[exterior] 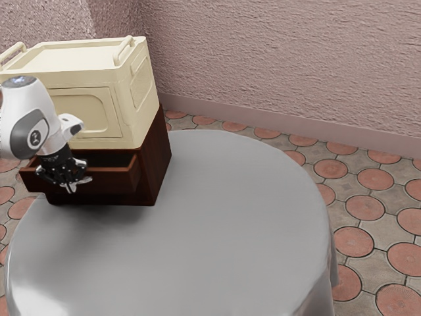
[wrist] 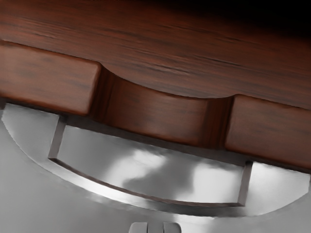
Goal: Push the drawer handle with one arm to close the drawer
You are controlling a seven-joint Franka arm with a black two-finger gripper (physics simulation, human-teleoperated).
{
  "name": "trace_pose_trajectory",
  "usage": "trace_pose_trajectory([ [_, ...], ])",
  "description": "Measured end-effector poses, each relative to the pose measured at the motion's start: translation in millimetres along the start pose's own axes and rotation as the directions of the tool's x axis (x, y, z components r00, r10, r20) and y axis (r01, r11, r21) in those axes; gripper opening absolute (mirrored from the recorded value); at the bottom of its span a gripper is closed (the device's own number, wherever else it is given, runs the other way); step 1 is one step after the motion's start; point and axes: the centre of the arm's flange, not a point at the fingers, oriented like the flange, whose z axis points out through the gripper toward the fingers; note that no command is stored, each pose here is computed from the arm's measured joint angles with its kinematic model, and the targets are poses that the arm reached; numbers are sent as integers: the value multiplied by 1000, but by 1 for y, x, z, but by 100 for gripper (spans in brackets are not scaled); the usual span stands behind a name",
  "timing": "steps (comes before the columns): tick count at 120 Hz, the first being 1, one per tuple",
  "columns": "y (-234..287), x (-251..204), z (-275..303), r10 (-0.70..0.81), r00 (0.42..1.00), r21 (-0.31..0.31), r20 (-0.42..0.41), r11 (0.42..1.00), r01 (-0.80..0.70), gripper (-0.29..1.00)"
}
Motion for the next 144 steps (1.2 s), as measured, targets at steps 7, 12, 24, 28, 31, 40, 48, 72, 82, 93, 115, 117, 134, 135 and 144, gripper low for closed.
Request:
trace_pose_trajectory([
  [7, 0, 5, 4, 3, 1000, -2, -18, 1000, -3, -5],
  [12, 0, 8, 7, 4, 999, -5, -31, 1000, -4, -5],
  [24, 4, 22, 8, 8, 998, -18, -68, 1000, -9, -5],
  [28, 5, 26, 8, 9, 997, -20, -79, 1000, -10, -5],
  [31, 5, 28, 8, 9, 996, -22, -85, 1000, -11, -5],
  [40, 3, 35, 11, 9, 995, -22, -104, 1000, -11, -5],
  [48, 0, 39, 12, 8, 993, -22, -121, 1000, -10, -5],
  [72, 10, 48, 14, 22, 987, -35, -157, 999, -28, -9],
  [82, 47, 38, 13, 80, 983, -47, -165, 995, -89, -8],
  [93, 50, -2, 16, 92, 988, -35, -122, 995, -97, -6],
  [115, 119, -81, -45, 94, 996, -129, -9, 987, -94, 2],
  [117, 136, -87, -53, 118, 993, -149, -1, 982, -117, 3],
  [134, 241, -44, -176, 249, 968, -299, -17, 923, -243, 22],
  [135, 243, -38, -181, 251, 968, -304, -18, 921, -245, 24],
  [144, 226, 5, -207, 239, 971, -306, 2, 925, -227, 37],
])
